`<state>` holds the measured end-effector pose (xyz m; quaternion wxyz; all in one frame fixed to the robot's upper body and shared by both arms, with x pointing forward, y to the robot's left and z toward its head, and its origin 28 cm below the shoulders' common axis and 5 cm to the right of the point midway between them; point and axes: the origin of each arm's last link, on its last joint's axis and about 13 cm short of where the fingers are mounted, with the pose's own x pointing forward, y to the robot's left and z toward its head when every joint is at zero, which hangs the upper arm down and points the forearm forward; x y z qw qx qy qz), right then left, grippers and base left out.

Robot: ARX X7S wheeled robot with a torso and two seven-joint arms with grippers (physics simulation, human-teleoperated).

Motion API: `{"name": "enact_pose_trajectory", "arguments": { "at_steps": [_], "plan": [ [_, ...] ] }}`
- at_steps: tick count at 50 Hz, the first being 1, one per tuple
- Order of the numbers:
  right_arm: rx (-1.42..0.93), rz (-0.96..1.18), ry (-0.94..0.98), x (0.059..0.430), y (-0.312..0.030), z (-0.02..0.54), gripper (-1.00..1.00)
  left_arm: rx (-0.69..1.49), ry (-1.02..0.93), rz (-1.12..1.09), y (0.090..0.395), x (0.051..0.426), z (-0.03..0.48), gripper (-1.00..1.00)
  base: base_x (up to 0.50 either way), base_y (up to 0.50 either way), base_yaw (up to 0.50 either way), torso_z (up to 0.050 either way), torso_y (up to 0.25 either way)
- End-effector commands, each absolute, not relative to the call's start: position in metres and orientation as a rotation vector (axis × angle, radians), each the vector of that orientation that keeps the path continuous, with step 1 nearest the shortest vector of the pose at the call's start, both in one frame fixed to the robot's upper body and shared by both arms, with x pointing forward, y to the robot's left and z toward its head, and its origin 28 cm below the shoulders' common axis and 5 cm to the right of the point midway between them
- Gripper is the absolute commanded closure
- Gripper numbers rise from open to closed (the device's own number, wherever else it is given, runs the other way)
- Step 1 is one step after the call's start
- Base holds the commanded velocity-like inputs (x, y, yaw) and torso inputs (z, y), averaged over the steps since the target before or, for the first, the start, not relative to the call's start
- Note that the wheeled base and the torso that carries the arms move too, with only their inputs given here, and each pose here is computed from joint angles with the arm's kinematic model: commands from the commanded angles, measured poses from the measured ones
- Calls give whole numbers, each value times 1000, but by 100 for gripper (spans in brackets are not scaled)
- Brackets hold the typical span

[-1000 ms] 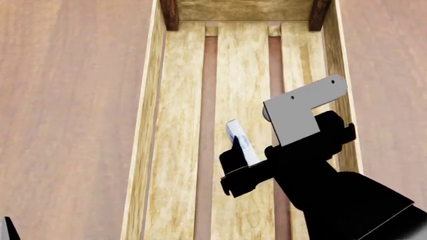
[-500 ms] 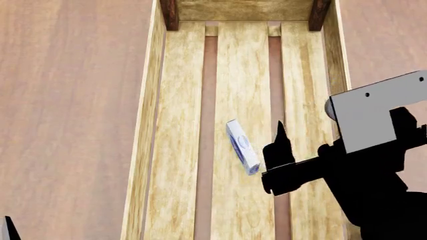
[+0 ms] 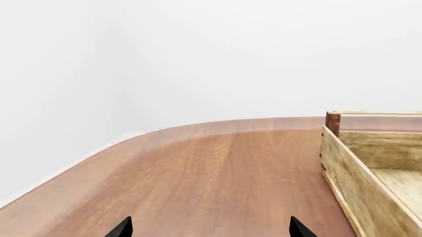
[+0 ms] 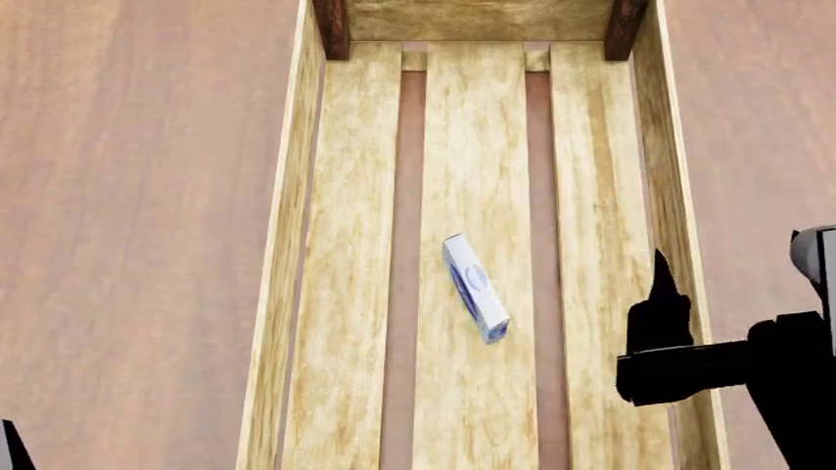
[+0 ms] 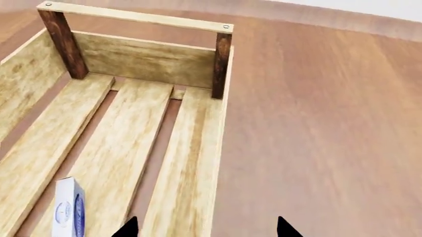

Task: Pick up the cream cheese and put it in the tray.

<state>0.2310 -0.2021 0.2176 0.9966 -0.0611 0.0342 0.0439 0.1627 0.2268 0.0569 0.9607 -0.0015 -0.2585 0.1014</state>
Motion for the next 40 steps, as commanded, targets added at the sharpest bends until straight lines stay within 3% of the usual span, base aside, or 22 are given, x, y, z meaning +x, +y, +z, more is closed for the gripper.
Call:
{"name": "enact_pose_trajectory", "arguments": {
  "at_steps": [1,10,29,40],
  "plan": [
    [-76,39,66,226,-218,203,-100,-3,-517,213,229,166,57,-100,0,0,0,0,0],
    [-23,-2,54,223,-226,183,-100,-12,-501,244,238,171,61,-100,0,0,0,0,0],
    [-11,-76,16,223,-227,160,-100,93,-551,190,240,196,139,-100,0,0,0,0,0],
    [9,-95,-74,225,-221,178,-100,173,-587,199,240,221,197,-100,0,0,0,0,0]
  ]
}}
